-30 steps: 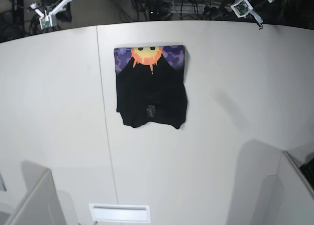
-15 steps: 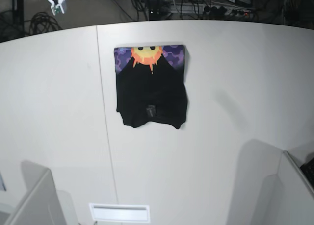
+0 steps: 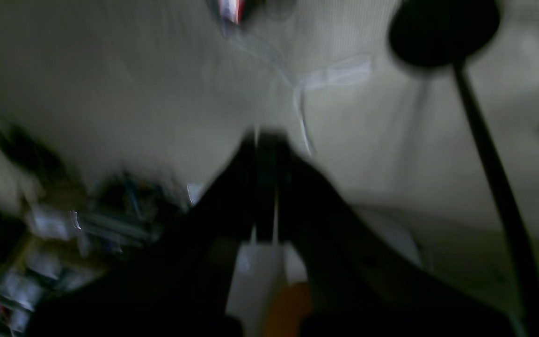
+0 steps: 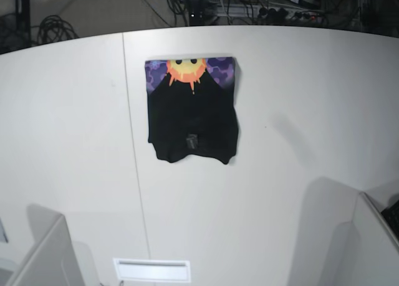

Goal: Fold the T-shirt properly

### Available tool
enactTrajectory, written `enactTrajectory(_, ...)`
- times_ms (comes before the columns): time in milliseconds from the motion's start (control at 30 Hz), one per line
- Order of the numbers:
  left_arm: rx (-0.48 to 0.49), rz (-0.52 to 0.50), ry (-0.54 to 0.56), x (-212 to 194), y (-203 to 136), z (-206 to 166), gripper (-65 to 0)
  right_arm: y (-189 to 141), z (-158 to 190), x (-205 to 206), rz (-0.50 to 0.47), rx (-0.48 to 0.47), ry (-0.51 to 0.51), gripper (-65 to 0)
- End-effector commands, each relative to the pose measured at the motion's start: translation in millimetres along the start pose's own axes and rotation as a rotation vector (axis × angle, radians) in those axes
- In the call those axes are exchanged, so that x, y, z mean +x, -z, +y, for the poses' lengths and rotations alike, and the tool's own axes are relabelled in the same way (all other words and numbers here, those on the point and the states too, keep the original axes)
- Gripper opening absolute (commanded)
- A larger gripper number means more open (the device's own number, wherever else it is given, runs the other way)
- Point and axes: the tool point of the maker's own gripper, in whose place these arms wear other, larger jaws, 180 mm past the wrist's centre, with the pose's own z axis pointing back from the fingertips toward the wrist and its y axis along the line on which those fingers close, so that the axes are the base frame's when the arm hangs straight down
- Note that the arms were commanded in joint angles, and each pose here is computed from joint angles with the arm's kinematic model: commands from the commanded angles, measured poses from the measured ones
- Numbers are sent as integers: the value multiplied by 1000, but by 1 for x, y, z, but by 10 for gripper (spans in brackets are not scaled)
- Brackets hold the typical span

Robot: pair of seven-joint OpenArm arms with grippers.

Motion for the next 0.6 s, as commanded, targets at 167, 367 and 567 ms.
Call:
enactTrajectory(167, -16, 52, -183, -14, 41, -10, -650, 40, -13, 8, 26, 51, 22, -650)
enactTrajectory(367, 41, -32, -310, 13, 85, -18, -650, 47, -16, 56, -128, 60, 59, -650)
enactTrajectory(567, 105, -74, -343, 49, 106, -6, -650, 45, -8, 92, -189, 71, 46, -650)
